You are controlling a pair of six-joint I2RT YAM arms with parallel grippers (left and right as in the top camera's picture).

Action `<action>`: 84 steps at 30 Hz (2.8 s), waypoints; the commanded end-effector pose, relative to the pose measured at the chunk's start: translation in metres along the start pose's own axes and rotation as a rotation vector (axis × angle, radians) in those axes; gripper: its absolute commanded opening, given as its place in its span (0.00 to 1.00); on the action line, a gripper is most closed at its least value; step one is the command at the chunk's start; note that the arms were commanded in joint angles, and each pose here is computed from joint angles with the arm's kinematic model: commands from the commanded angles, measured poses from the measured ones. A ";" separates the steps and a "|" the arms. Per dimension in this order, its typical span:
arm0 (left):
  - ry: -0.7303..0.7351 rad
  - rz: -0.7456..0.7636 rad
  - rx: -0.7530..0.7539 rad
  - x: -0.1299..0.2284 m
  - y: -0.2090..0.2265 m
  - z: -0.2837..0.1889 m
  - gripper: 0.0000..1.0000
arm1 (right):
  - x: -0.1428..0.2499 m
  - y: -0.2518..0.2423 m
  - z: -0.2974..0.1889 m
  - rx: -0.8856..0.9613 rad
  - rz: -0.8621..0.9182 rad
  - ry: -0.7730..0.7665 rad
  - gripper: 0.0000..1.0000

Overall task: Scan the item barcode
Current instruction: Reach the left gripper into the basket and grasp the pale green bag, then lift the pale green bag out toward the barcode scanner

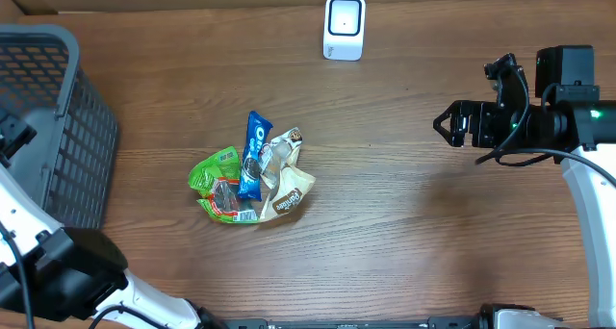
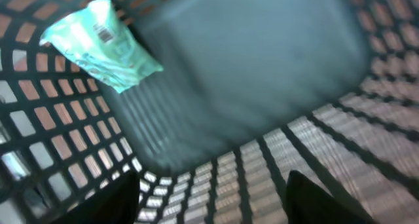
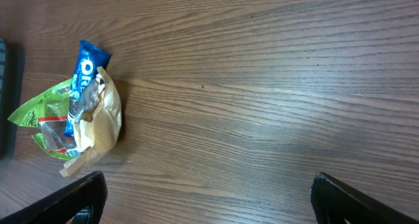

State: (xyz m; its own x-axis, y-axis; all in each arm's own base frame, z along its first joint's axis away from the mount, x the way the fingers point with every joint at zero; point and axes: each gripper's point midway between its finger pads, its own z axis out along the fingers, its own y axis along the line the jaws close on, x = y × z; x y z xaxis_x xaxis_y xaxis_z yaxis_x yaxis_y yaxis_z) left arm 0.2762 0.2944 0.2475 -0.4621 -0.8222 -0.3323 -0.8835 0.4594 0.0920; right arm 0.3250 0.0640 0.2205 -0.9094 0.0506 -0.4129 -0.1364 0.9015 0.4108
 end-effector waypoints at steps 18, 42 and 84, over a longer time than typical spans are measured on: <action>-0.099 -0.125 -0.384 -0.003 0.084 0.130 0.75 | 0.002 -0.006 0.019 -0.011 0.027 0.078 1.00; -0.222 -0.238 -0.366 -0.012 0.106 0.175 1.00 | 0.007 -0.003 0.021 -0.033 0.047 0.104 1.00; -0.275 -0.223 -0.152 -0.027 0.078 0.212 0.04 | 0.021 -0.003 0.019 -0.031 0.076 0.158 1.00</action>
State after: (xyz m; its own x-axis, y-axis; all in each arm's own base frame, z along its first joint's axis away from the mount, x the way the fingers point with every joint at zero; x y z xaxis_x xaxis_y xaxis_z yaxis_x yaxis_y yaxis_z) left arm 0.2033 0.4298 0.0474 -0.2316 -0.7757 -0.5870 -0.9649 0.1064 0.2400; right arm 0.3097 0.0682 0.1855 -0.9749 0.0533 -0.2163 -0.0531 0.8875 0.4578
